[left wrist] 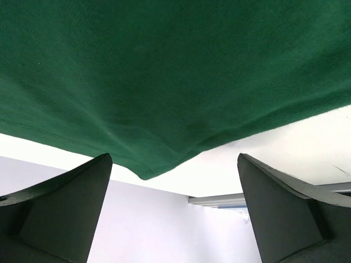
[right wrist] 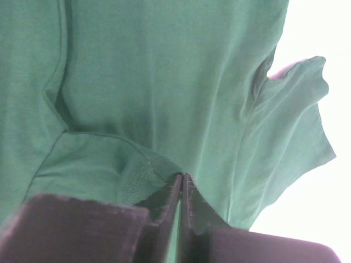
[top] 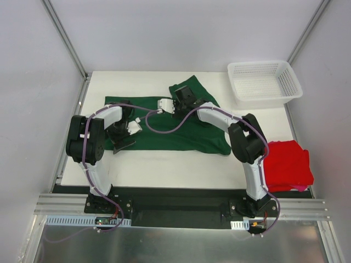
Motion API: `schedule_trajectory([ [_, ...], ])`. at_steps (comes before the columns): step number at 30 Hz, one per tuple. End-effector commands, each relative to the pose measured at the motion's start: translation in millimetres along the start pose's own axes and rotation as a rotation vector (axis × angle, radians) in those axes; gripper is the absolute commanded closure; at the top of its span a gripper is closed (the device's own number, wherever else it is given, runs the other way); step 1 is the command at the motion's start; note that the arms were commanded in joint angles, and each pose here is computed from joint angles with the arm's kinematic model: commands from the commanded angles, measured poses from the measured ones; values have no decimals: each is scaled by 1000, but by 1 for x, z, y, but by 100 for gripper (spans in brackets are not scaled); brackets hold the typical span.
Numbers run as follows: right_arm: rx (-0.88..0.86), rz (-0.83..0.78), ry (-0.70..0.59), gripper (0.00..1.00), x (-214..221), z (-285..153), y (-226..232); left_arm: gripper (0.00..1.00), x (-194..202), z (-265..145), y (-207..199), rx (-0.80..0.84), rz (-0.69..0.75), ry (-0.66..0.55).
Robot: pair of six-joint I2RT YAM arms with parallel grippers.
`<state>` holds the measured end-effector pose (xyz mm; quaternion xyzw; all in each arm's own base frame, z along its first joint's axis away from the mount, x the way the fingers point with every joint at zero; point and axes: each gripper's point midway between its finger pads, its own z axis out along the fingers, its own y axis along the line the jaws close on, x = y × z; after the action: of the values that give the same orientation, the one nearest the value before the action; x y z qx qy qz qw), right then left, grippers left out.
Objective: Fold and stack the t-shirts
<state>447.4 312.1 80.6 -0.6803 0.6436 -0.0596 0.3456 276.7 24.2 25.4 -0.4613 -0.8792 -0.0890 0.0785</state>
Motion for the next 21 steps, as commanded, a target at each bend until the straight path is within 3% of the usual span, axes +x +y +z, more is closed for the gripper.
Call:
schedule_trajectory([
  [1,66,-47,3,78,-11,5,-15,0,-6,-9,1,-5,21,-22],
  [2,68,-48,6,62,-11,5,-15,1,-6,-10,1,-6,20,-25],
  [5,106,-37,31,37,-7,1,-24,1,-4,-8,-2,1,21,-20],
  [8,168,-17,104,29,8,-8,-35,1,-5,-8,-2,1,20,-24],
  [12,243,53,151,27,25,-41,-53,1,-5,-8,-2,6,19,-25],
  [15,118,109,159,29,36,-60,-31,0,-7,-8,-1,4,28,-26],
  [21,-34,161,260,44,77,-77,11,1,-11,-10,2,-4,35,-33],
])
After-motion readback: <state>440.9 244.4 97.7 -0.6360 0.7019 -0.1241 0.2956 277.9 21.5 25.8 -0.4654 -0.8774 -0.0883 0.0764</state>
